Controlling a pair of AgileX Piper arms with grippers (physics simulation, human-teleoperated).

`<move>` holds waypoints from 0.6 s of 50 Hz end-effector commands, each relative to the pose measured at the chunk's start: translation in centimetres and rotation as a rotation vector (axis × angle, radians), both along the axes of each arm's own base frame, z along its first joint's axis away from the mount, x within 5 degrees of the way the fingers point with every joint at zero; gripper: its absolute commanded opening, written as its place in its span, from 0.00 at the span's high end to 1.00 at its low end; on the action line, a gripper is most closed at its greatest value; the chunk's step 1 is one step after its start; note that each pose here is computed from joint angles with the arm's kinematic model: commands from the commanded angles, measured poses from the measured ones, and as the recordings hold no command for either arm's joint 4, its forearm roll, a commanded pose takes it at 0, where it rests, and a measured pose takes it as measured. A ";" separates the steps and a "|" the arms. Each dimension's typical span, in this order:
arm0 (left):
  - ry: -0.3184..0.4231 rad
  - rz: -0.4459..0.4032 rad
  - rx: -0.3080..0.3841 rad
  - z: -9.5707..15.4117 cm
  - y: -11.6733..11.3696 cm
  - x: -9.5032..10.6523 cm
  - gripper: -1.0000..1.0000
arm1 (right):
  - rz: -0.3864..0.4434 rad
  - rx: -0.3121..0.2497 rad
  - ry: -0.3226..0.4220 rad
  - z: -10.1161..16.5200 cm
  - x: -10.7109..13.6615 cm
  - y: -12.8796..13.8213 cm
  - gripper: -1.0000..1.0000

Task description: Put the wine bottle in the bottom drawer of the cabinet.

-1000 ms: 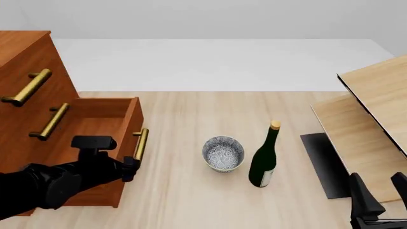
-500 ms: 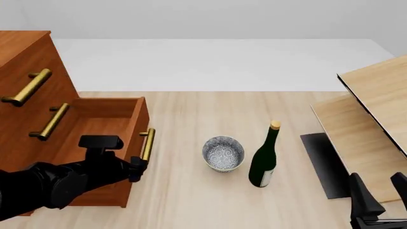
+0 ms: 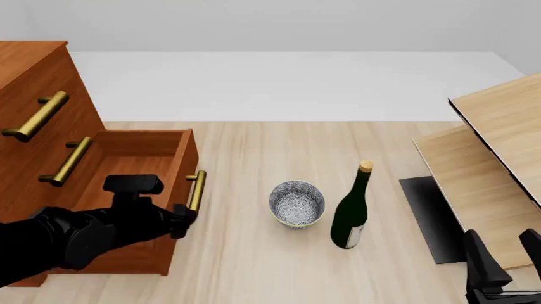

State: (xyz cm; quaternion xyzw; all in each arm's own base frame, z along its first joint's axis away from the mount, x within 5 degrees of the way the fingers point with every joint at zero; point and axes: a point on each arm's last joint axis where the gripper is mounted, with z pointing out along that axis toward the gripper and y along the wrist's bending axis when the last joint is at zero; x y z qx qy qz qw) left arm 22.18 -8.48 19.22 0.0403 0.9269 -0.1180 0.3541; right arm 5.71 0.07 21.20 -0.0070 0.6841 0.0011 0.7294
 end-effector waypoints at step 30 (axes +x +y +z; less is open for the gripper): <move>-0.397 -0.165 -0.064 17.4 -1.6 -2.0 0.00 | 0.013 -0.012 -0.001 0.0 0.0 0.1 0.00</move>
